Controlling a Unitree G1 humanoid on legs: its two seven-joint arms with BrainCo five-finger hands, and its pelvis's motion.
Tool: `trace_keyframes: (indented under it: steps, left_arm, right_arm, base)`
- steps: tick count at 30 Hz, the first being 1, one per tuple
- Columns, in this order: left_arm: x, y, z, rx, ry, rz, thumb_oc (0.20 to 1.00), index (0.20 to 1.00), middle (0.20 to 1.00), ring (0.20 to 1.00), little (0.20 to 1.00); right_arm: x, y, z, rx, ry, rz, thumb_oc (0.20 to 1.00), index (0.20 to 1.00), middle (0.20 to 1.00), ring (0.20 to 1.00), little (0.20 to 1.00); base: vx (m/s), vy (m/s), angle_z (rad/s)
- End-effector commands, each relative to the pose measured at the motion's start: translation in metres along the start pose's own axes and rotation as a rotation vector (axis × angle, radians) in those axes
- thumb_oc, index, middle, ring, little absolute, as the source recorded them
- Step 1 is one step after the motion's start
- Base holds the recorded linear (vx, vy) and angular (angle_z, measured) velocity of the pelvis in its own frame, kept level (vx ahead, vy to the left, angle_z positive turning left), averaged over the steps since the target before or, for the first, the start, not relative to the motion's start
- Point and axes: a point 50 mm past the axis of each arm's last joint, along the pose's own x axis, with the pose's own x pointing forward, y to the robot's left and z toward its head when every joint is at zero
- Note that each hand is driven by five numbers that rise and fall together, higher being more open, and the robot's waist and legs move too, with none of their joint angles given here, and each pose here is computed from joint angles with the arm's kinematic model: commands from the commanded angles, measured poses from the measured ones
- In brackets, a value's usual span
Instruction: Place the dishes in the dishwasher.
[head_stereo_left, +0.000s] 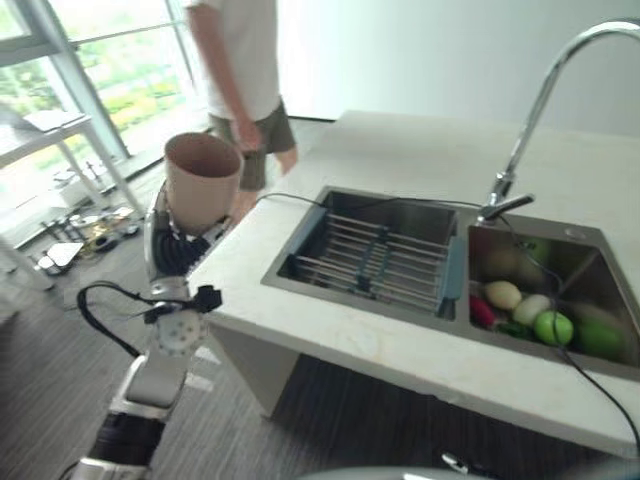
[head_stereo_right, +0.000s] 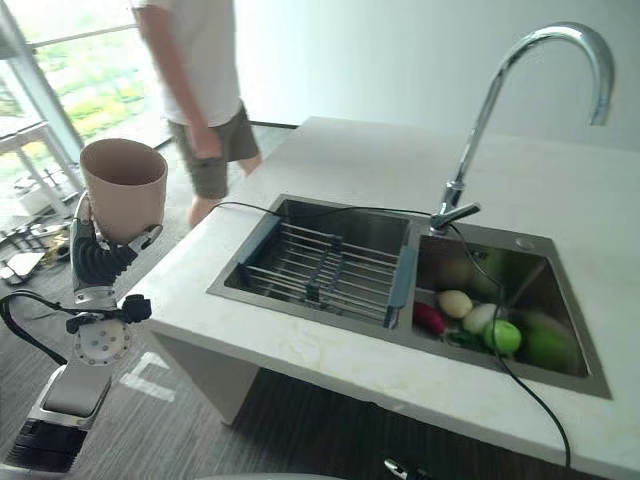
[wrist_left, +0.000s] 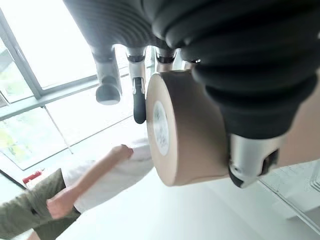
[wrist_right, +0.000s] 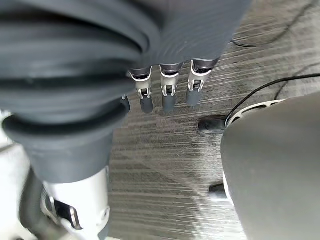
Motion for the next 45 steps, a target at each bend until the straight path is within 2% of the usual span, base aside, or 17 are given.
trace_keyframes:
  steps: [1, 4, 8, 11, 14, 22, 24, 28, 36, 41, 45]
  left_arm:
    - [0.031, 0.025, 0.040, -0.105, -0.218, 0.121, 0.200, 0.200, 0.200, 0.200, 0.200]
    - [0.031, 0.019, 0.041, -0.129, -0.225, 0.100, 0.200, 0.200, 0.200, 0.200, 0.200]
    - [0.024, 0.002, 0.040, -0.163, -0.254, 0.024, 0.200, 0.200, 0.200, 0.200, 0.200]
    - [0.023, -0.007, 0.043, -0.175, -0.274, -0.036, 0.200, 0.200, 0.200, 0.200, 0.200]
    - [0.018, -0.011, 0.050, -0.158, -0.296, -0.099, 0.200, 0.200, 0.200, 0.200, 0.200]
    - [0.023, -0.016, 0.057, -0.097, -0.344, -0.125, 0.200, 0.200, 0.200, 0.200, 0.200]
    - [0.029, -0.030, 0.063, -0.105, -0.354, -0.165, 0.200, 0.200, 0.200, 0.200, 0.200]
    - [0.030, -0.033, 0.064, -0.052, -0.366, -0.176, 0.200, 0.200, 0.200, 0.200, 0.200]
    - [0.028, -0.026, 0.074, -0.036, -0.384, -0.150, 0.200, 0.200, 0.200, 0.200, 0.200]
    - [0.023, -0.038, 0.077, -0.084, -0.398, -0.194, 0.200, 0.200, 0.200, 0.200, 0.200]
    - [0.020, -0.042, 0.077, -0.072, -0.407, -0.208, 0.200, 0.200, 0.200, 0.200, 0.200]
  right_arm:
    - [0.003, 0.002, 0.024, -0.001, -0.046, 0.005, 1.000, 1.000, 1.000, 1.000, 1.000]
    - [0.002, -0.003, 0.025, 0.104, -0.054, 0.009, 1.000, 1.000, 1.000, 1.000, 1.000]
    - [0.000, -0.003, 0.016, 0.299, -0.058, 0.108, 1.000, 1.000, 1.000, 1.000, 1.000]
    - [-0.001, -0.002, 0.009, 0.326, -0.056, 0.131, 1.000, 1.000, 1.000, 1.000, 1.000]
    - [0.000, 0.009, 0.008, 0.292, -0.050, 0.177, 1.000, 1.000, 1.000, 1.000, 1.000]
    - [0.002, 0.027, 0.030, 0.237, -0.129, 0.235, 1.000, 1.000, 1.000, 1.000, 1.000]
    - [0.001, 0.022, 0.027, 0.225, -0.142, 0.238, 1.000, 1.000, 1.000, 1.000, 1.000]
    - [0.001, 0.019, 0.026, 0.186, -0.103, 0.237, 1.000, 1.000, 1.000, 1.000, 1.000]
    - [0.002, 0.019, 0.026, 0.078, -0.050, 0.230, 1.000, 1.000, 1.000, 1.000, 1.000]
    - [0.000, 0.002, 0.026, 0.164, -0.063, 0.170, 1.000, 1.000, 1.000, 1.000, 1.000]
    - [0.000, 0.002, 0.024, 0.171, -0.059, 0.177, 1.000, 1.000, 1.000, 1.000, 1.000]
  base:
    - [-0.14, 0.002, 0.77]
    - [-0.23, 0.053, 0.79]
    - [-0.27, 0.287, 2.24]
    - [-0.10, 0.354, 1.31]
    - [-0.07, 0.417, 1.54]
    - [-0.04, 0.248, 0.75]
    - [0.06, -0.130, 1.58]
    - [0.10, -0.153, 1.35]
    - [0.07, -0.168, 0.21]
    - [-0.02, 0.009, 0.51]
    - [-0.01, 0.117, 0.68]
